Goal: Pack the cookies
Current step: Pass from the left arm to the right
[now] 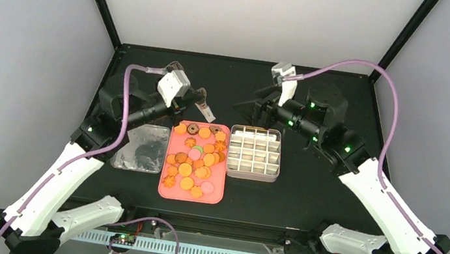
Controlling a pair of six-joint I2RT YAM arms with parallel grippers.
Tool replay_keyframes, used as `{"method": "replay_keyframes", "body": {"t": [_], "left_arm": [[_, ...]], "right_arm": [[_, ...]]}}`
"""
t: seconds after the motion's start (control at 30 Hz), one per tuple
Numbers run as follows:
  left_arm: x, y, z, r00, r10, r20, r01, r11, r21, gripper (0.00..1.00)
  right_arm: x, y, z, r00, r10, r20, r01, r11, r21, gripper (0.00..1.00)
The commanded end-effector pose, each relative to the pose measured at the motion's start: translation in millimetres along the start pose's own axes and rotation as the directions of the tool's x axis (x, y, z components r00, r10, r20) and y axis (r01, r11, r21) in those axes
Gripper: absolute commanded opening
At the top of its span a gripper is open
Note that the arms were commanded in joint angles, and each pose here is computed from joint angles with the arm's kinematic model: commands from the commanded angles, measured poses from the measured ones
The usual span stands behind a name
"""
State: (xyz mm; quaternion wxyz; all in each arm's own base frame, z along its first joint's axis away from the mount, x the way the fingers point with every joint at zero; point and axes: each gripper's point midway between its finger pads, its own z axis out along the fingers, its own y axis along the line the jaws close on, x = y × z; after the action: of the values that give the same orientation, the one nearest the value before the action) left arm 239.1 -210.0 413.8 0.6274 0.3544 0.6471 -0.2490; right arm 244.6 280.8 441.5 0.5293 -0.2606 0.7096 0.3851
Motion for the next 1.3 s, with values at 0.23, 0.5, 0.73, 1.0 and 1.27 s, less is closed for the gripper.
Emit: {"method": "replay_keyframes", "body": {"t": [0.23,0.5,0.73,1.0,1.27], "left_arm": [[-52,-9,2,0.976,-0.214,0.040,0.208,0.970,0.129,0.02],[-72,-36,-8,0.953,-0.301,0.027,0.280,0.914,0.295,0.02],[-64,-46,-5,0.927,-0.374,-0.040,0.362,0.861,0.358,0.01],[-72,-53,-10,0.917,-0.394,-0.065,0.383,0.821,0.422,0.02],[-81,-47,-11,0.905,-0.424,-0.042,0.401,0.814,0.421,0.02]], "right_arm": [[85,-4,25,0.991,0.073,-0.116,-0.086,0.990,-0.112,0.87],[98,18,22,0.991,0.024,-0.133,-0.060,0.962,-0.268,0.88],[82,39,16,0.995,-0.058,-0.084,0.022,0.925,-0.378,0.69],[87,72,0,0.993,-0.044,-0.113,-0.029,0.818,-0.574,0.32],[90,81,-10,0.993,0.004,-0.114,-0.075,0.777,-0.625,0.15]]}}
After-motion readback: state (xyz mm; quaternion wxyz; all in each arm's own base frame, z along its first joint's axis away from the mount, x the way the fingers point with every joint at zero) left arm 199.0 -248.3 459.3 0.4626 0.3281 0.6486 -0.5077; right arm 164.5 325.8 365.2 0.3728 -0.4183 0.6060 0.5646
